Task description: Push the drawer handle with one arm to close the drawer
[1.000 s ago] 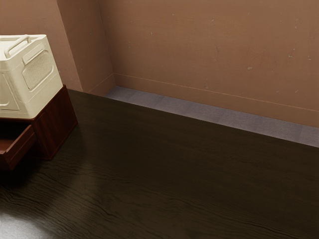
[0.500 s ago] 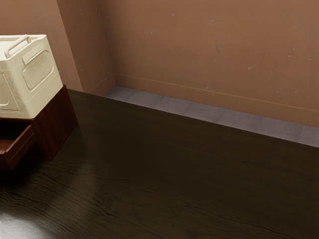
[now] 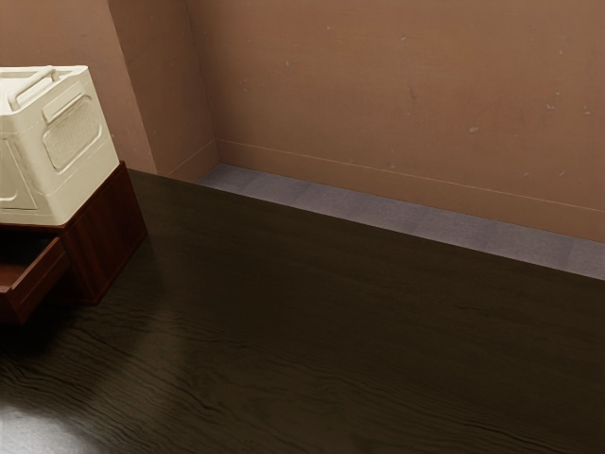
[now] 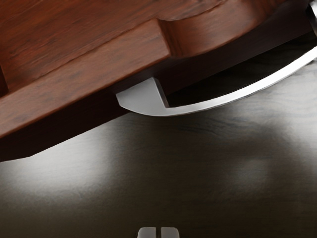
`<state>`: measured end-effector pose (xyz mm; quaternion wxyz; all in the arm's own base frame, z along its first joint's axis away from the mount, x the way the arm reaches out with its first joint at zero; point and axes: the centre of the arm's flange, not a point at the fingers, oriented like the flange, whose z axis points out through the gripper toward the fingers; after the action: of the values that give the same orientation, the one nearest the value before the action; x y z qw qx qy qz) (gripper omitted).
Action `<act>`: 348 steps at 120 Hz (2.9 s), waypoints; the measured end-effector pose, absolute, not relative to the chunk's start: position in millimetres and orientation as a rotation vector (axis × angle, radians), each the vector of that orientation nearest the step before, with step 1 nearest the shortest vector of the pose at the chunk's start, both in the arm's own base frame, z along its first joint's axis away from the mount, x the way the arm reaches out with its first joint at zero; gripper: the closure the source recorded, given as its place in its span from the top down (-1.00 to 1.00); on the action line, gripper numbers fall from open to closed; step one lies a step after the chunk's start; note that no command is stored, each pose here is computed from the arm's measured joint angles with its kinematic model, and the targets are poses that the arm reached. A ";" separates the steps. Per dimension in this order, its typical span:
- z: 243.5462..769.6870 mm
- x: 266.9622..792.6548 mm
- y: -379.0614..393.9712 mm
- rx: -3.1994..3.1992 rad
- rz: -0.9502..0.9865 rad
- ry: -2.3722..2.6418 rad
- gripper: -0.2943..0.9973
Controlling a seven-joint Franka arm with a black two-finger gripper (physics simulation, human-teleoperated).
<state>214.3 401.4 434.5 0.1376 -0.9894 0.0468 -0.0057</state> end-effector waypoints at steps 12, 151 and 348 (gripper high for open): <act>428.3 223.3 397.7 -2.900 -0.008 0.178 -0.67; 407.8 267.3 418.2 -2.991 0.060 0.390 -0.67; 394.1 366.8 435.9 -2.942 0.060 0.547 -0.67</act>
<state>366.8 435.9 394.1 0.0743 -0.9802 0.1823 0.0200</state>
